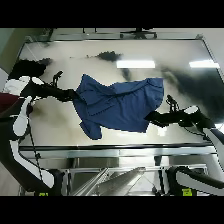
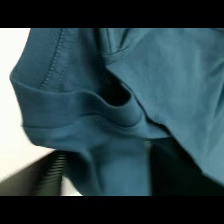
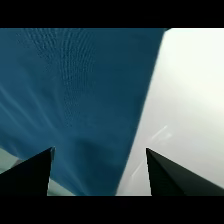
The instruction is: Fold the shirts.
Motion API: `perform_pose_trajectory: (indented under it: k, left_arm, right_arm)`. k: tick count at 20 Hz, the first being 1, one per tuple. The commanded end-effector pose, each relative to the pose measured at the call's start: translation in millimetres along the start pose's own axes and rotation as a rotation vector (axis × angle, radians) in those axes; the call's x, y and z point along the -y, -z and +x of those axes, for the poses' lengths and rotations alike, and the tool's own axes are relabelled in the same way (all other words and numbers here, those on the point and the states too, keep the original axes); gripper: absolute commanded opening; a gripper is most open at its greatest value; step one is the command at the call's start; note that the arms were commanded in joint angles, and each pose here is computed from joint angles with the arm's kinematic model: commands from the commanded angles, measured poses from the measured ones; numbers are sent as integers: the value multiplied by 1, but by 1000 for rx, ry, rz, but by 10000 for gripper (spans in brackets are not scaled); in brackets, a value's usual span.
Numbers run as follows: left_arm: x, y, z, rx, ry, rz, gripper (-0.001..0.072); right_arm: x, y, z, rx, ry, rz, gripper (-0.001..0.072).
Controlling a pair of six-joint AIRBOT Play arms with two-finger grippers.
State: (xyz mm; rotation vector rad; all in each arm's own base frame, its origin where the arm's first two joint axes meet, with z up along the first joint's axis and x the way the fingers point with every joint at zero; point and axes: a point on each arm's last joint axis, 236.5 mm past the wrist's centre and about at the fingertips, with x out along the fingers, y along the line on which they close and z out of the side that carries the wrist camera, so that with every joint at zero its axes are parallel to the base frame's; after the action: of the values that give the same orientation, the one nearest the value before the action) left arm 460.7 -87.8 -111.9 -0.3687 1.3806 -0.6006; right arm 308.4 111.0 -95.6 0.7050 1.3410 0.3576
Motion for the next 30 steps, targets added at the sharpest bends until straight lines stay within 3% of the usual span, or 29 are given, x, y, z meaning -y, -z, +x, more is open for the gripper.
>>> perform_pose_trajectory:
  k: [1, 2, 4, 6, 9, 11, 15, 17, 20, 23, 25, 30]
  left_arm:
    - [5, 4, 5, -32, 31, 1, 280]
    - [7, 5, 5, -35, 39, -1, 179]
    - [14, 11, 6, -63, 57, 6, 24]
    - [24, 16, 3, -86, 94, 8, 22]
    - [73, 4, -35, -19, 222, 66, 20]
    - [139, 1, -95, 60, 376, 170, 20]
    - [301, 39, -275, 385, 664, 522, 21]
    - [370, 84, -357, 594, 671, 731, 22]
    - [426, 142, -426, 850, 419, 954, 23]
    - [430, 147, -464, 1054, 167, 925, 24]
    - [411, 138, -471, 1076, 112, 846, 24]
    - [325, 82, -420, 907, 341, 556, 24]
  right_arm:
    - [0, 3, 20, -17, -10, 18, 641]
    - [-5, 3, 24, -18, -41, 18, 615]
    - [-21, -1, 26, 1, -114, -13, 208]
    - [-36, -8, 21, 20, -167, -31, 33]
    - [-71, -20, -12, 40, -236, -132, 15]
    - [-112, -33, -72, 102, -322, -238, 15]
    - [-211, -43, -261, 525, -367, -568, 15]
    - [-259, -19, -343, 770, -308, -739, 15]
    - [-313, 27, -422, 1094, -123, -934, 15]
    - [-335, 44, -459, 1291, -18, -1003, 15]
    - [-332, 38, -455, 1257, -44, -992, 15]
    - [-307, -9, -418, 1013, -327, -897, 15]
